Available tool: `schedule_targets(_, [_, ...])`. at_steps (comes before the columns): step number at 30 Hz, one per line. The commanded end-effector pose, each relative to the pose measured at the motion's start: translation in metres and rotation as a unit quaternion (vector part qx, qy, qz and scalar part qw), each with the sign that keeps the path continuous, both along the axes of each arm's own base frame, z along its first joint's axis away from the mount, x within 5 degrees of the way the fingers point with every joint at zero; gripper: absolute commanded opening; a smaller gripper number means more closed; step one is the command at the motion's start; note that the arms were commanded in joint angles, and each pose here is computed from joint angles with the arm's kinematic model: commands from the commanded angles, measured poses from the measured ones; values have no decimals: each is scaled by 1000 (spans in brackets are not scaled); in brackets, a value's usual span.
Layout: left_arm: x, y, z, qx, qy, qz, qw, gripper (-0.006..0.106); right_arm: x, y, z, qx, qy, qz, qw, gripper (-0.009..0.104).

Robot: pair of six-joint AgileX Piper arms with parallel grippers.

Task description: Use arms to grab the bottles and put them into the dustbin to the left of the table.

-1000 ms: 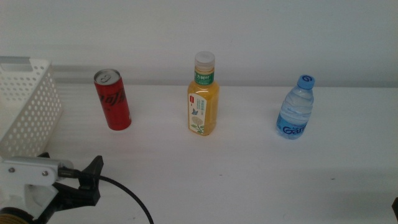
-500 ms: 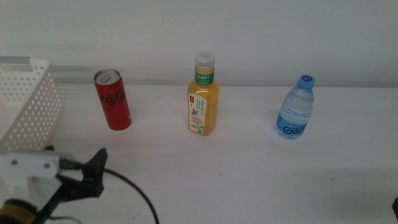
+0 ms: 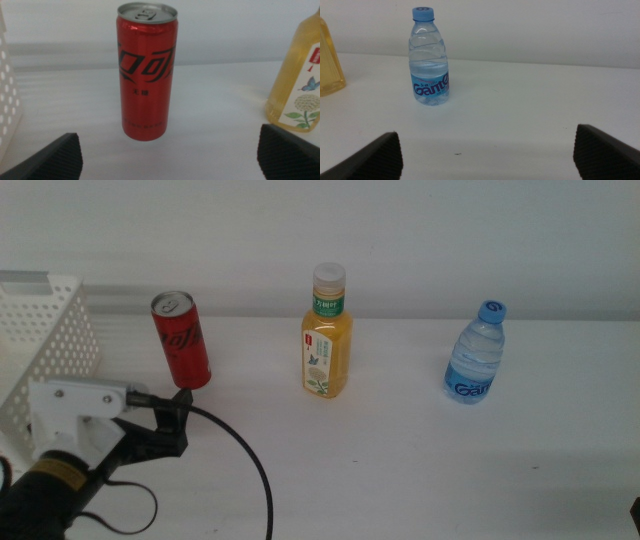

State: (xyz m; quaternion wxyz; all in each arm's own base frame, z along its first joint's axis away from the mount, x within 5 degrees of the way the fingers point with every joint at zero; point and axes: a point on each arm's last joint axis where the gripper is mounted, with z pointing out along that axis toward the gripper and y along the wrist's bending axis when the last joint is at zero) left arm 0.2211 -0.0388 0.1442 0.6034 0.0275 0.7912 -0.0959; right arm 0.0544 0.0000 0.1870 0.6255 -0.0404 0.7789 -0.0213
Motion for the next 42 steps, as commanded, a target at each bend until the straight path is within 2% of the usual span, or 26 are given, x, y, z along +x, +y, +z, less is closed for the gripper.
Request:
schedule_targets(1, [7, -3, -4, 0, 5, -1, 1000, 94, -1, 0, -11, -9, -3, -1, 1000, 90])
schedule_targets(15, [48, -6, -21, -12, -15, 19, 1000, 94, -1, 0, -11, -9, -3, -1, 1000, 90])
schedule_targets(42, [92, -15, -43, -18, -7, 15, 1000, 94, -1, 0, -11, -9, -3, -1, 1000, 90])
